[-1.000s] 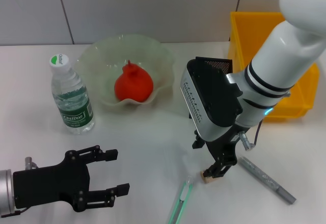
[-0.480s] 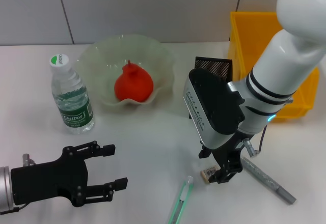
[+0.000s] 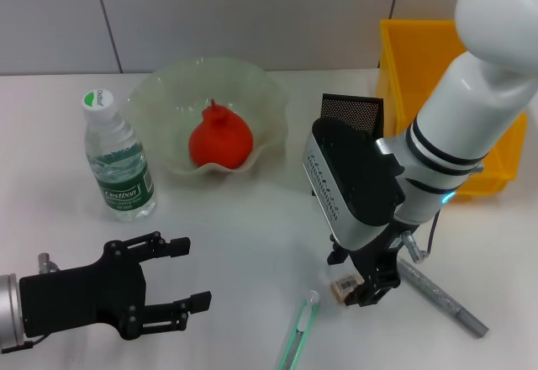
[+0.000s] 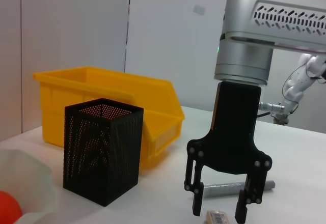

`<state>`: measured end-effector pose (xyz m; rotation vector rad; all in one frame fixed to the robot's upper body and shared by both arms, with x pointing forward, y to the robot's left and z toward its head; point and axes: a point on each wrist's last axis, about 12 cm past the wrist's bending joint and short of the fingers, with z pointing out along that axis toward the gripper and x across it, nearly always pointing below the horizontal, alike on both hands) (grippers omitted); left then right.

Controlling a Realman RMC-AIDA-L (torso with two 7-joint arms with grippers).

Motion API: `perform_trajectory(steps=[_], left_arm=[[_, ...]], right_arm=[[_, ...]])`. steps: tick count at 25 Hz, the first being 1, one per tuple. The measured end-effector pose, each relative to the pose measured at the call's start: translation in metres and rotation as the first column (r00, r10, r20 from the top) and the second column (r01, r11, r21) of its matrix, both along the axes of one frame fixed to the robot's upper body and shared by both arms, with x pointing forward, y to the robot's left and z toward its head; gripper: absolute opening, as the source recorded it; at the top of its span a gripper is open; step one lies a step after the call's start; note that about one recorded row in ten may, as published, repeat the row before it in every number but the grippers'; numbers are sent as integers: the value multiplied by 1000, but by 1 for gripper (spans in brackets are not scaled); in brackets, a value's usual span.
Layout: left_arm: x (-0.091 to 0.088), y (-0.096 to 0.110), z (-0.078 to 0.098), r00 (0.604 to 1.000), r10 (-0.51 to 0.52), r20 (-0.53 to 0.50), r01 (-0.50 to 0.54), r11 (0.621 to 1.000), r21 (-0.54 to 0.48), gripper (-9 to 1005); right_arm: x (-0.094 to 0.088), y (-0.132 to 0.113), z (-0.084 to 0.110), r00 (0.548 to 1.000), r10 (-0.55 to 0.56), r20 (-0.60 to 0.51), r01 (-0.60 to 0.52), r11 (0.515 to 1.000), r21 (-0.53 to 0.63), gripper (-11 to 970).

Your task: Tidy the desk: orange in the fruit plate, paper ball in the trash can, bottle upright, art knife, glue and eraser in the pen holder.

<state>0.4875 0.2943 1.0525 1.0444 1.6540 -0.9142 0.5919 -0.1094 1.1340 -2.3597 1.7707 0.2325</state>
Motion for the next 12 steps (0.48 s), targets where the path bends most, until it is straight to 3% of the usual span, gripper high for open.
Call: perform_trajectory(steps=[12], left_arm=[[0,0,0,1000,1,-1,-1,1000,0,812]], right_arm=[[-5,11,6,998,66,5,-66,997,42,577]])
